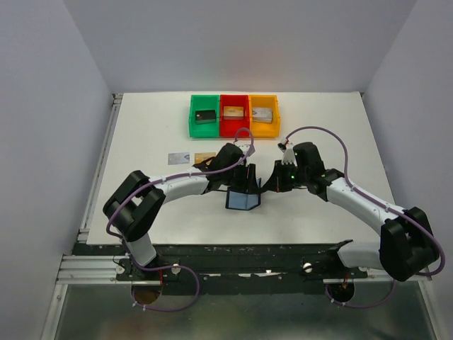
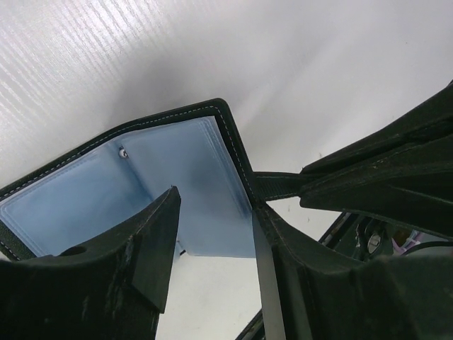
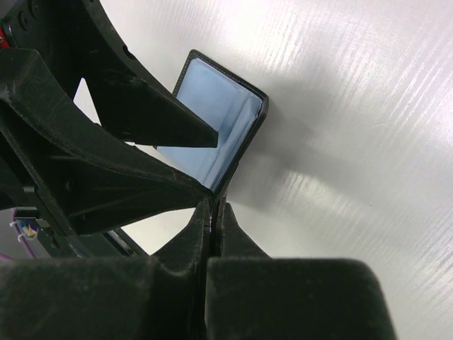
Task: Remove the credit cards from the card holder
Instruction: Remove the credit card from the card holder.
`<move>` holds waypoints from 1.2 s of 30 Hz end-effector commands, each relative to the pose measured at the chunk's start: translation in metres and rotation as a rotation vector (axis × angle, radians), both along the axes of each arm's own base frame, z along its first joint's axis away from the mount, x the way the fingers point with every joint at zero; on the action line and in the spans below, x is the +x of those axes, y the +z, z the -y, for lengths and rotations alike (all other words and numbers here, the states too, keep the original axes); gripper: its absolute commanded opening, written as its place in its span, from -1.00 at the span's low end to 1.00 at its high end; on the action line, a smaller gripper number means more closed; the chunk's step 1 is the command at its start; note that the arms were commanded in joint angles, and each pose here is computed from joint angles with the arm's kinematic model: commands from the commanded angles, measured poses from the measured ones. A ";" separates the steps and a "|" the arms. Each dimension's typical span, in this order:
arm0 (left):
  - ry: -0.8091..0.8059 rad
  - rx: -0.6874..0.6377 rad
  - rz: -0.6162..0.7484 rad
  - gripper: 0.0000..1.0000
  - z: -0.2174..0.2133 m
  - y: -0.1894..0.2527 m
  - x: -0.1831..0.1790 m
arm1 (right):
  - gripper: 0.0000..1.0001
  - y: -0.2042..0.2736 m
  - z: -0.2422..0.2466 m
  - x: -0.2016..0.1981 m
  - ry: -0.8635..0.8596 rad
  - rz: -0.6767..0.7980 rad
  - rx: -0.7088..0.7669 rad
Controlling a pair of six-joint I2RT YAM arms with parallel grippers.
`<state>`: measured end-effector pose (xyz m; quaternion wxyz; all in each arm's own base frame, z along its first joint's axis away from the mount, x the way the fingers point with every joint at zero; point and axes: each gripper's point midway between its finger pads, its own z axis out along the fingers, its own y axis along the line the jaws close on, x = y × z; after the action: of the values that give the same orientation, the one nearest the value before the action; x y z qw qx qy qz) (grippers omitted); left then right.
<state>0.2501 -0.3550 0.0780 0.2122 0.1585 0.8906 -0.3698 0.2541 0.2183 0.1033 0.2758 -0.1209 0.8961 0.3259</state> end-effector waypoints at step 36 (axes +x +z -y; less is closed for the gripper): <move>0.131 0.122 0.080 0.10 -0.026 -0.001 0.014 | -0.99 -0.005 0.007 0.005 0.007 0.029 -0.044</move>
<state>0.2617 -0.3366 0.0729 0.2458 0.1328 0.9096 -0.3075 0.2543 0.2167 0.1013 0.2791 -0.1318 0.8957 0.3201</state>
